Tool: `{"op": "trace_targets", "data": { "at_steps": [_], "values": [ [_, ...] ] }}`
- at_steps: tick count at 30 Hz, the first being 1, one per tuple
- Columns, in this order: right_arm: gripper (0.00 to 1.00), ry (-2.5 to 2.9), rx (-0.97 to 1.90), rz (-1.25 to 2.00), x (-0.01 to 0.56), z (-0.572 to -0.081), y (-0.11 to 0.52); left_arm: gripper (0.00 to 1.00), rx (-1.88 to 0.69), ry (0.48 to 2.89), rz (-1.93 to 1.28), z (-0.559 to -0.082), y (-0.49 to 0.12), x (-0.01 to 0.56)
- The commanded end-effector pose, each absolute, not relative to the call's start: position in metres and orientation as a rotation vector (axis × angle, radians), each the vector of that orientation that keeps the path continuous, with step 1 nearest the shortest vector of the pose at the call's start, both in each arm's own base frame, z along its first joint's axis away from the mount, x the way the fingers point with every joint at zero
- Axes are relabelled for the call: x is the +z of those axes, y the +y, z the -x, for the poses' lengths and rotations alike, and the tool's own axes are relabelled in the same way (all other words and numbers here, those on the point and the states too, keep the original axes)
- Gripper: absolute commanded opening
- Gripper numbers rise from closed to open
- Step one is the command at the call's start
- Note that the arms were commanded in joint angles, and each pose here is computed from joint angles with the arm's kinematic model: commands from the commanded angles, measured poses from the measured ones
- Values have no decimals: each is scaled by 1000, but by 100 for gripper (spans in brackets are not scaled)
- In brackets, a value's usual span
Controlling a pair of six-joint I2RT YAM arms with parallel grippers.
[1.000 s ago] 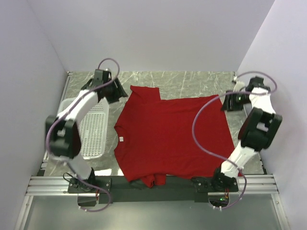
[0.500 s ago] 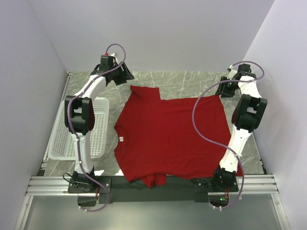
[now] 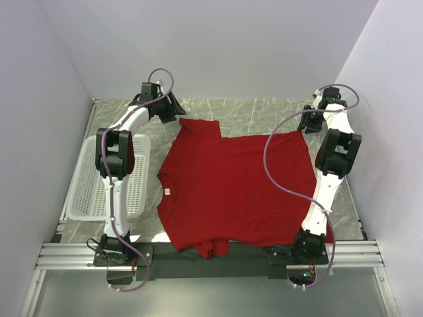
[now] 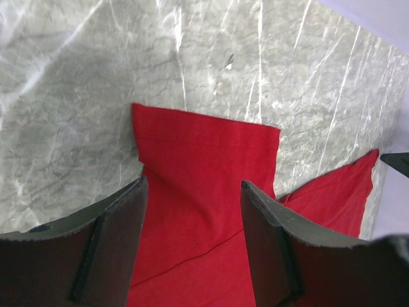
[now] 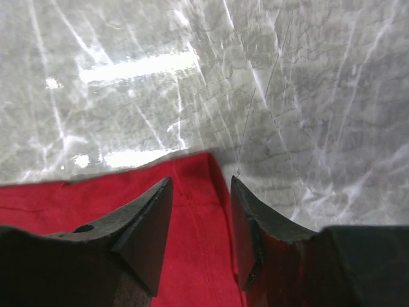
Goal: Fold and stack the t-shirts
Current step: Flatten the tshirt out
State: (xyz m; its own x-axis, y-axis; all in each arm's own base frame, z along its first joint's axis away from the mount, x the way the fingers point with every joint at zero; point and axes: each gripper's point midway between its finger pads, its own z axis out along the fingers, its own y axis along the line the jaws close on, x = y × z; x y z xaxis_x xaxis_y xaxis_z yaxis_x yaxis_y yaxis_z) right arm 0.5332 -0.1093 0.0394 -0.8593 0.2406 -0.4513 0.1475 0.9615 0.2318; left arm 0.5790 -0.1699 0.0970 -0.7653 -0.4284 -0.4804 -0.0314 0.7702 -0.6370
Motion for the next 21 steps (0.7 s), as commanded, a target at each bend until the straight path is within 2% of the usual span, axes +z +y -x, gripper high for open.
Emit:
{"op": "trace_targets", "data": {
  "at_steps": [1, 7, 11, 16, 20, 21],
  "values": [
    [47, 2595, 245, -265, 43, -544, -108, 65, -883, 2266, 314, -591, -178, 119],
    [45, 2635, 264, -244, 31, -538, -98, 65, -872, 2290, 323, -589, -176, 108],
    [39, 2637, 264, -244, 29, -539, -99, 65, -869, 2300, 335, -590, -176, 102],
    [23, 2635, 277, -233, 30, -540, -96, 66, -867, 2314, 366, -592, -176, 93],
    [0, 2630, 290, -233, 31, -541, -96, 66, -865, 2326, 405, -594, -176, 84],
    [0, 2630, 292, -232, 31, -541, -96, 66, -859, 2327, 413, -594, -175, 83]
  ]
}}
